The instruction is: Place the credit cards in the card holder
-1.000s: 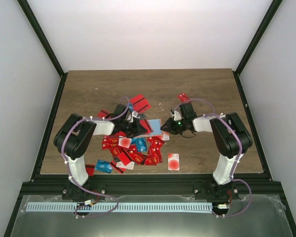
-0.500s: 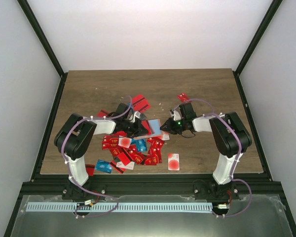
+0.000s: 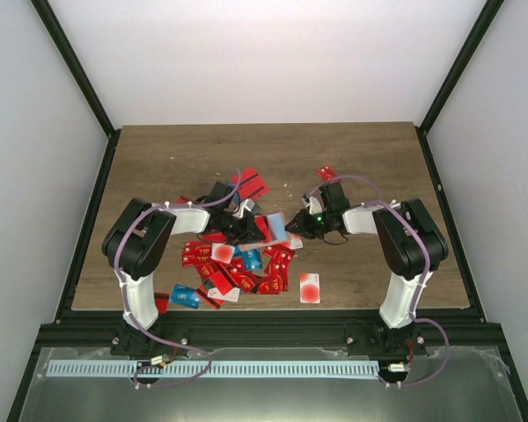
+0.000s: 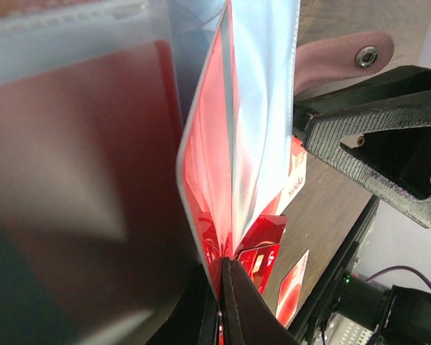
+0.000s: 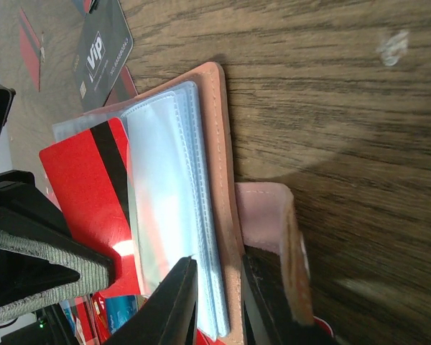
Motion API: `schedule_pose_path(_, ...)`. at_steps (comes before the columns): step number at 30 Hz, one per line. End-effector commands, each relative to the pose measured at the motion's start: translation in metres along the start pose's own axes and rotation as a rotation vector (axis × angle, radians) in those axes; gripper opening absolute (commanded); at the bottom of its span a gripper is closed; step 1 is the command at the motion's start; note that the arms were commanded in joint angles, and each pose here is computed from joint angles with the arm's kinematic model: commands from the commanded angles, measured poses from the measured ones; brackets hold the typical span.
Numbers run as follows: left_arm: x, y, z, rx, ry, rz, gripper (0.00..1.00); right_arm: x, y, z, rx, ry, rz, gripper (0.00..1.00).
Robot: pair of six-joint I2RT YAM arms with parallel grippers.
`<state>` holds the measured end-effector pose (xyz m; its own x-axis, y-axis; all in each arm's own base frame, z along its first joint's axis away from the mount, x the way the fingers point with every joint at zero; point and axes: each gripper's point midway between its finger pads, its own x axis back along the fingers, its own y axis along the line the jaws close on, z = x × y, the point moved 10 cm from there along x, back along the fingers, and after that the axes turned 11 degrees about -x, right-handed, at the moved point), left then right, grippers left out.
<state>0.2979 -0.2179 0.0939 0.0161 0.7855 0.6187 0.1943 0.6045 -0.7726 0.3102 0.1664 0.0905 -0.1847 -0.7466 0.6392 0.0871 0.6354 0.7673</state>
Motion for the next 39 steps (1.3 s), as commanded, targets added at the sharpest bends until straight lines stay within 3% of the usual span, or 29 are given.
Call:
schedule_pose_path(1, -0.008, 0.013, 0.015, 0.048, 0.093, -0.006, 0.04, -0.005, 0.001, -0.002, 0.009, 0.007, 0.008, 0.19)
schedule_pose_path(11, 0.007, 0.024, 0.027, 0.190, -0.014, -0.038, 0.04, -0.006, -0.002, 0.000, 0.004, 0.004, 0.012, 0.19)
schedule_pose_path(20, 0.016, 0.017, 0.027, 0.223, -0.041, -0.049, 0.04, -0.006, 0.000, -0.002, 0.021, 0.003, 0.000, 0.19)
schedule_pose_path(28, 0.011, 0.023, 0.032, 0.222, -0.020, -0.058, 0.04, 0.011, 0.036, -0.012, 0.170, -0.031, -0.096, 0.25)
schedule_pose_path(39, 0.007, 0.028, 0.036, 0.205, 0.012, -0.063, 0.04, -0.019, 0.047, -0.029, 0.213, -0.022, 0.022, 0.32)
